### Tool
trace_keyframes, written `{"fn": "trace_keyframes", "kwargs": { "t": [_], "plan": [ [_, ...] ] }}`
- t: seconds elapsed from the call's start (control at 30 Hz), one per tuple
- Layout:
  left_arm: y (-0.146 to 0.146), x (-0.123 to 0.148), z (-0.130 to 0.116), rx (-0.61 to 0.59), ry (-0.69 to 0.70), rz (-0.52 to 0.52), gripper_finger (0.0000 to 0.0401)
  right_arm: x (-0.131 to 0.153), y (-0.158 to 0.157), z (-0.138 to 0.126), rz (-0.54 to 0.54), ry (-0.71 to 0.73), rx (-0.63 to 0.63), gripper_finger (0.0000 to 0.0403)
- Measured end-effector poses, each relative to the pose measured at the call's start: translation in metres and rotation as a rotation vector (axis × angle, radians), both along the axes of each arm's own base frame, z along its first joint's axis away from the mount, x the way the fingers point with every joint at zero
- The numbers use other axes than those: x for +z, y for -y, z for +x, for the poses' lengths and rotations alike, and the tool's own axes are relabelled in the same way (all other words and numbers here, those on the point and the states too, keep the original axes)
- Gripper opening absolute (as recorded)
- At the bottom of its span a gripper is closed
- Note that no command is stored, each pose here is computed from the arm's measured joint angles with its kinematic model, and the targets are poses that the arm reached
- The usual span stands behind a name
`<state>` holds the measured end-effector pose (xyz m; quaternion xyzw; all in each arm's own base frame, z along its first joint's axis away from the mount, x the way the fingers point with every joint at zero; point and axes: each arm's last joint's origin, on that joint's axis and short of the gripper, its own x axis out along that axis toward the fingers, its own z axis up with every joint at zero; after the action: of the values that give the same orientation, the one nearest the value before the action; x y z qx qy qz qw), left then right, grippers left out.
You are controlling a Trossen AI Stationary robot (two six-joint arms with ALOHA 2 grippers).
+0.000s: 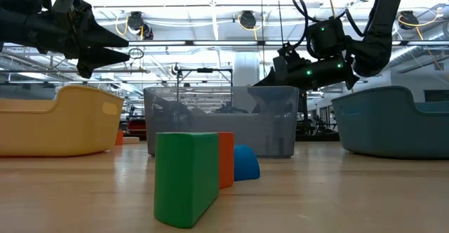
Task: Sort & place blocks by color
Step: Put the right small rectangular wooden block into the white bin
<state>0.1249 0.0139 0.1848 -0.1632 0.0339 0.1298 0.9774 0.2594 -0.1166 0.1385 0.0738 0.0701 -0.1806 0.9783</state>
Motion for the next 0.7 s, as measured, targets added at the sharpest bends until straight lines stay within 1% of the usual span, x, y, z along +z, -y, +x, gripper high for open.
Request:
{"fn": "trace_keyframes", "kwargs": {
  "t": [0.43,0.6,0.7],
  "plan": [
    [0.0,0.0,0.0,0.0,0.0,0.0,0.02,0.0,0.0,0.0,-0.001,0.0,0.005,0.0194],
    [0.0,0.0,0.0,0.0,0.001,0.0,0.02,0.004,-0.001,0.001,-0.006,0.034,0.016,0.0199],
    [0.0,0.001,0.0,0.01,0.005,0.001,0.02,0.013,-0.005,0.001,-0.012,0.065,0.071,0.0197]
  ]
}}
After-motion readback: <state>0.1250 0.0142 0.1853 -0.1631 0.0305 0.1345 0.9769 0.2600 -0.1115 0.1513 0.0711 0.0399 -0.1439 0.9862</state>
